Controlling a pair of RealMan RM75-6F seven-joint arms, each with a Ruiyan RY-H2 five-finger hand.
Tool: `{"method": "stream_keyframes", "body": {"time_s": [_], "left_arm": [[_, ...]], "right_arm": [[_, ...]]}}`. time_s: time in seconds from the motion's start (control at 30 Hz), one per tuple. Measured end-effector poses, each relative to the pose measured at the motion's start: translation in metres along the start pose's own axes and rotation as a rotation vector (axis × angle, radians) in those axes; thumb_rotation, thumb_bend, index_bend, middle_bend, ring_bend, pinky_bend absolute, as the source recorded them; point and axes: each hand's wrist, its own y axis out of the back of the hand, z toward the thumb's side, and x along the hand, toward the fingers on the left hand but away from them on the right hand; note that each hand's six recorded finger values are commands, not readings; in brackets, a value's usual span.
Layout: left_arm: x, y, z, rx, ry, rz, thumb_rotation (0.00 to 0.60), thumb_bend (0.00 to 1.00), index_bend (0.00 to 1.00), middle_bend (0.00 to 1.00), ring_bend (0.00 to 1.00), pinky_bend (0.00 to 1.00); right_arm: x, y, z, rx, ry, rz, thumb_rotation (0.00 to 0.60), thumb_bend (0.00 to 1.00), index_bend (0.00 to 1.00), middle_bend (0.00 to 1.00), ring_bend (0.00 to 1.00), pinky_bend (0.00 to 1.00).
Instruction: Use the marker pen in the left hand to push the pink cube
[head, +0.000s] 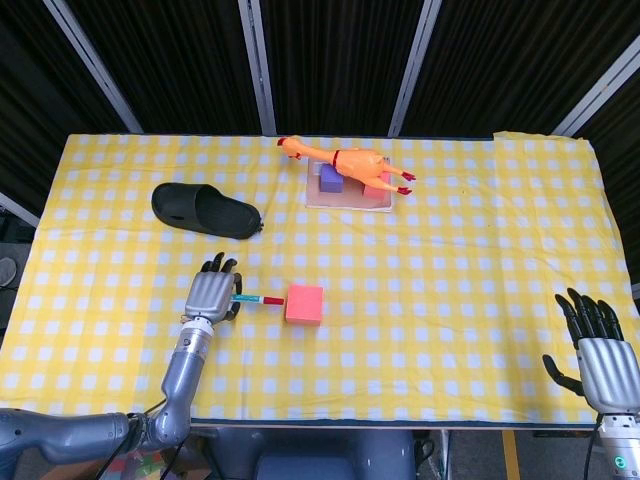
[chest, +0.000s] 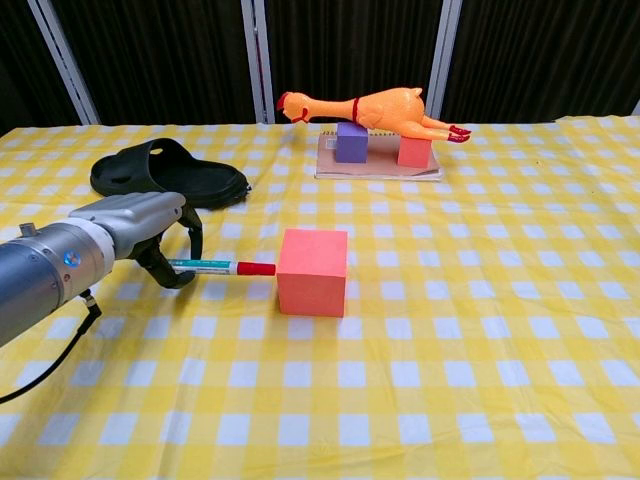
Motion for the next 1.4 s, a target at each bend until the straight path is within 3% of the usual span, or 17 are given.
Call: {"method": "stream_keyframes", "body": {"time_s": [0.3,1.1,1.4], "left_arm": [[0.001,-0.005,0.014,0.006,-0.019,-0.024,0.6,0.53,0.57,0.14,0.03,0.14],[0.016,-0.003,0.106,0.002,-0.124,-0.008,0.6,0.54,0.57,0.15,0.03,0.14],[0.013,-0.003,0.104,0.012,-0.108,-0.016,0.6,0.54,0.57,0.15,0.03,0.14]], "right_arm": [[0.0,0.0,0.0,-0.004,-0.002,-0.001,0.6,0.38,0.0,0.0,0.0,0.0],[0.0,0.001,-0.001,-0.016,-0.002,0.004,0.6,0.38,0.0,0.0,0.0,0.0],[0.0,0.001,-0.002,-0.02,-0.003,0.006,0.6,0.38,0.0,0.0,0.0,0.0]]}}
